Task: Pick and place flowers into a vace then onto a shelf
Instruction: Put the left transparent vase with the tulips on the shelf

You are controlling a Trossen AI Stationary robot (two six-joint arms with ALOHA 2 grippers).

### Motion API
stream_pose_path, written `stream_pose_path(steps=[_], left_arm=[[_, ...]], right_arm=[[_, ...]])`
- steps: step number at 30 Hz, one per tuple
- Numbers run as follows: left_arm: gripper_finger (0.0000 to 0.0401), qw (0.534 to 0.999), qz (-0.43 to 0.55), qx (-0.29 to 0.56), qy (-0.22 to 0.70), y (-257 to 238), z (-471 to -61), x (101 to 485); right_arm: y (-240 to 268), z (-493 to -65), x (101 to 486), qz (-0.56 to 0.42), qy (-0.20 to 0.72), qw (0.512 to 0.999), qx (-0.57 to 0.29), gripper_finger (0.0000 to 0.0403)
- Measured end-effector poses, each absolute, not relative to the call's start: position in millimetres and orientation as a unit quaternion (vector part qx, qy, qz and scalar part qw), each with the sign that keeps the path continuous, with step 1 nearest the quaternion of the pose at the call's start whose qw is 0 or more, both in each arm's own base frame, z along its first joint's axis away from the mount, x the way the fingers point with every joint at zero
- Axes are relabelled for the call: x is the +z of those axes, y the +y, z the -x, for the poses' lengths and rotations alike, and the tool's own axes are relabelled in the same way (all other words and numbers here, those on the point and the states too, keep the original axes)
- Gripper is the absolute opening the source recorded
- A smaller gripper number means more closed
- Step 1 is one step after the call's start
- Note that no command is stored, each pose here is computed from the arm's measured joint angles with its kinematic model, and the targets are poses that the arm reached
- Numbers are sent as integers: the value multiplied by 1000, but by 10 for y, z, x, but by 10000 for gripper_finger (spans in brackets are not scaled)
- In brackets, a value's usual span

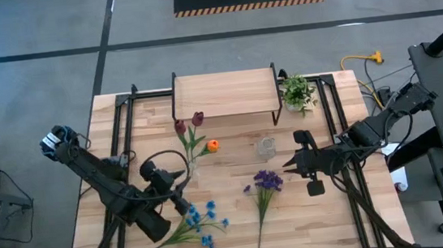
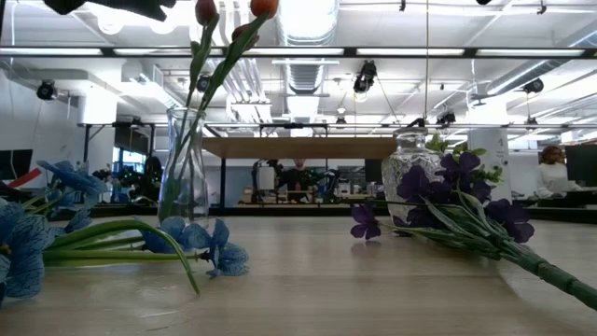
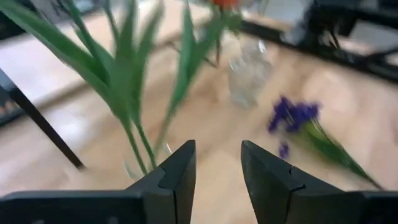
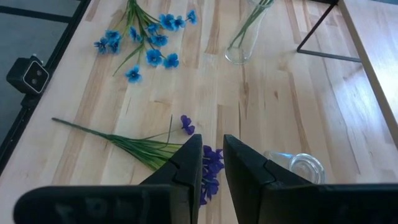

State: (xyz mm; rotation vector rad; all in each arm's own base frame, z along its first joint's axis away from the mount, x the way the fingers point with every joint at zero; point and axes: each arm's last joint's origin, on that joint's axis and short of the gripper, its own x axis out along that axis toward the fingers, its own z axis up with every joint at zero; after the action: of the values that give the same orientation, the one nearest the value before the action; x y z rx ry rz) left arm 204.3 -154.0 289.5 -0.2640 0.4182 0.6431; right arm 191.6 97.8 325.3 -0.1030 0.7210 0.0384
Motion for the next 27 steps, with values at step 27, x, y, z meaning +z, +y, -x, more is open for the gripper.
stream_pose_path(steps=[27], left_arm=[[112,813,246,48,525,-2290,-1909,2504]], right_arm=[[973,-1905,3241,46,360,932,14,56]])
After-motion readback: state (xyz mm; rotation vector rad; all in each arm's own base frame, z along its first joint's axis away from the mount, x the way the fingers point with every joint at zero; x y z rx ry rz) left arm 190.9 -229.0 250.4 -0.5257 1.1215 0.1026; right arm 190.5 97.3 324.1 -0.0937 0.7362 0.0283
